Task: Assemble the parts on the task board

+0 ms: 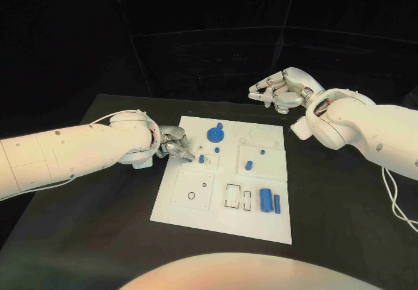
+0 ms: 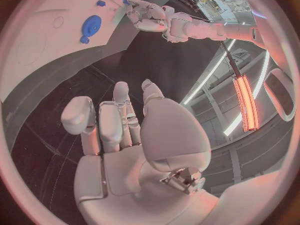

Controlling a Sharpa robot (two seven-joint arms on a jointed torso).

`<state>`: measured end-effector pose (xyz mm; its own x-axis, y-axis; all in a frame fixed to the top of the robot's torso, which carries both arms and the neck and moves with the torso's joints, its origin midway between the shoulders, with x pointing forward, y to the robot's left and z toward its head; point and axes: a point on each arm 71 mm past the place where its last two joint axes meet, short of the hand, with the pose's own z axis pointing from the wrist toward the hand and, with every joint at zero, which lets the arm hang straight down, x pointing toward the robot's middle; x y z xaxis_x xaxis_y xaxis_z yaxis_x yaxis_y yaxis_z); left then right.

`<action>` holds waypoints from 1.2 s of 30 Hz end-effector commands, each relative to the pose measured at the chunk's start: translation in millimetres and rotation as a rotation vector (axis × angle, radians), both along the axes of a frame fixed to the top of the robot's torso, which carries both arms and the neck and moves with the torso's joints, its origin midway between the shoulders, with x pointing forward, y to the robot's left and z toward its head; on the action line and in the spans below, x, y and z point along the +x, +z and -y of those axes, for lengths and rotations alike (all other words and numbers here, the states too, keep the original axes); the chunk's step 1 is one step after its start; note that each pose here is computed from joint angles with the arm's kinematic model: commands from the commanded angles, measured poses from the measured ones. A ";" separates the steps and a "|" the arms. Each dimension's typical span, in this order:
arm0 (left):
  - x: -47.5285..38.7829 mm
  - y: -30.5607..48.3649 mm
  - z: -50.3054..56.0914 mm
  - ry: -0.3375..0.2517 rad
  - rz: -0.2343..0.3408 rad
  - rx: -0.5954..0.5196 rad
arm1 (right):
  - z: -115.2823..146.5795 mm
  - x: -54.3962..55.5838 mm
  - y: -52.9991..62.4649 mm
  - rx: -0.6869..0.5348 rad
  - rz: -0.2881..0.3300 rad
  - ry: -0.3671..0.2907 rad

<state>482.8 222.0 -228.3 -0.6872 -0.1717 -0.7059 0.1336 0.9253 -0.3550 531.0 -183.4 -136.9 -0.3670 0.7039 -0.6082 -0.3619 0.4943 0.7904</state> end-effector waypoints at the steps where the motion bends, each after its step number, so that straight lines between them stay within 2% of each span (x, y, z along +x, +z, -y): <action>1: -1.4 1.3 2.7 0.005 -0.001 -0.027 | -1.1 -0.4 1.1 0.004 -0.001 0.016; 9: -4.3 3.2 1.8 0.002 -0.002 -0.033 | -1.3 -0.1 0.6 0.002 -0.005 0.019; 15: -5.4 7.6 0.3 -0.002 0.000 -0.035 | -1.9 0.1 0.4 0.002 -0.006 0.021; 23: 0.3 25.1 -5.0 -0.006 -0.031 -0.046 | -2.8 0.5 0.1 0.002 -0.007 0.023; 29: 10.7 33.4 -4.1 -0.060 -0.147 -0.005 | -4.2 0.9 -0.1 0.002 -0.008 0.025; 33: 17.9 32.1 -0.9 -0.111 -0.250 0.054 | -5.4 1.0 -0.2 0.002 -0.008 0.027; 36: 23.2 29.8 0.8 -0.123 -0.282 0.088 | -5.6 1.1 -0.3 0.002 -0.008 0.026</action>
